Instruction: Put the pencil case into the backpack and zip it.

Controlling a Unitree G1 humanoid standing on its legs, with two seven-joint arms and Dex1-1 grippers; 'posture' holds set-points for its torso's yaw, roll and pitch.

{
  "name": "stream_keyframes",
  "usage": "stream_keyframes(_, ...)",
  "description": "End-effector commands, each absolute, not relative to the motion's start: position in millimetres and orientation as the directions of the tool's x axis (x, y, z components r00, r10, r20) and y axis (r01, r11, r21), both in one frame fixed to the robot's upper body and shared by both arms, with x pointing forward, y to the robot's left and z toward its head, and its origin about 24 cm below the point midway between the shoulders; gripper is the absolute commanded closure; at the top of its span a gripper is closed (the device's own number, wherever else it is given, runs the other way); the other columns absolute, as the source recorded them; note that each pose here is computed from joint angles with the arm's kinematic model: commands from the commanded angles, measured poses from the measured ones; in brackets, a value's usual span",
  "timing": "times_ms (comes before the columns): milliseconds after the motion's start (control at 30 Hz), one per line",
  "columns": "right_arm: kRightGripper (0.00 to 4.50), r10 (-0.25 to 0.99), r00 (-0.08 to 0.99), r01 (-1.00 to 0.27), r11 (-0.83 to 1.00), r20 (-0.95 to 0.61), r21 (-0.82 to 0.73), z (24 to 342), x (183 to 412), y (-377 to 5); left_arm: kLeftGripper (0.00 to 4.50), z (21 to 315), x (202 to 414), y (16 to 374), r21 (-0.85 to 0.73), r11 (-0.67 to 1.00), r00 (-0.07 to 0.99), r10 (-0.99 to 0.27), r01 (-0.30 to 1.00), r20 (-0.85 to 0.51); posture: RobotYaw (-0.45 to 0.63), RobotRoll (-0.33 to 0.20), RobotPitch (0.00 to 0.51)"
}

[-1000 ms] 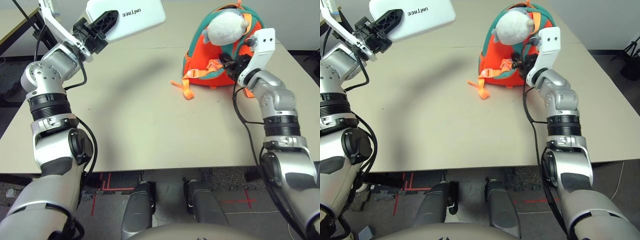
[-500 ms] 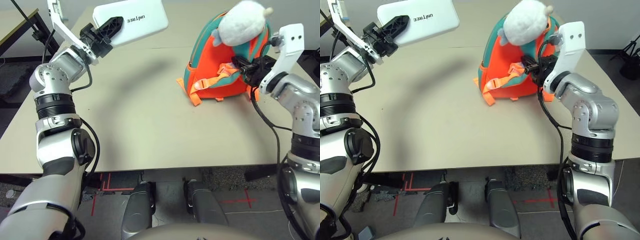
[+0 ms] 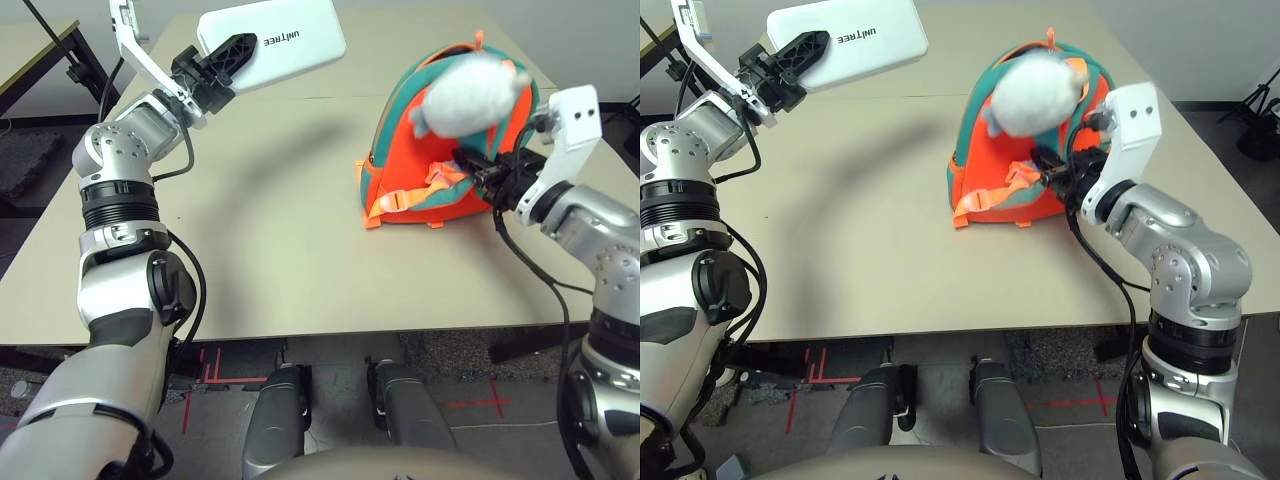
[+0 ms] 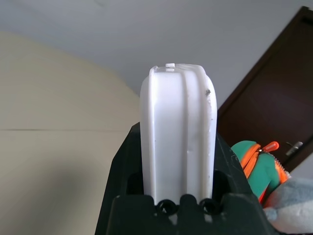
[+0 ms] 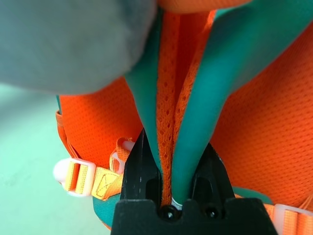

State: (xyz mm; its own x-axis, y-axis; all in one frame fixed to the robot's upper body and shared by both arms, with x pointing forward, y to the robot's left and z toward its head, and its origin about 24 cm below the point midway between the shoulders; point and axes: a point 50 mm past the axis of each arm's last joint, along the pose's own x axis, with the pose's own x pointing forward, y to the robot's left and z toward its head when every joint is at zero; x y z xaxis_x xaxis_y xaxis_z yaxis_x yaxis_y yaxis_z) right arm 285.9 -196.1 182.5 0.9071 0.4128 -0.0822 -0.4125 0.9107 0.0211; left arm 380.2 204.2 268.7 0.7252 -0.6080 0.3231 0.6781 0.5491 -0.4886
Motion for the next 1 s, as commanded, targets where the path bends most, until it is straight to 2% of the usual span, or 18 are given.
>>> stream_keyframes(33,4.1,0.411,0.906,-0.411,0.911,-0.106,0.016,171,294,-195,3.22,290,371,196,-0.386,0.495,0.621,-0.695,0.779,0.363,-0.21,0.0,0.114)
stream_keyframes(233,4.1,0.423,0.898,-0.426,0.905,-0.122,0.007,164,304,-195,3.22,311,361,191,-0.263,0.405,0.479,-0.797,0.876,0.367,-0.19,0.0,0.108)
stream_keyframes(433,4.1,0.437,0.89,-0.441,0.898,-0.13,0.001,159,308,-194,3.22,320,362,183,-0.179,0.351,0.392,-0.863,0.919,0.32,-0.19,0.0,0.107)
stream_keyframes(767,4.1,0.443,0.888,-0.447,0.895,-0.119,-0.004,162,310,-193,3.22,304,381,167,-0.152,0.361,0.388,-0.893,0.92,0.227,-0.21,0.0,0.109)
stream_keyframes(1000,4.1,0.437,0.892,-0.441,0.898,-0.116,-0.01,163,311,-196,3.22,296,385,160,-0.162,0.326,0.354,-0.915,0.931,0.194,-0.21,0.0,0.11)
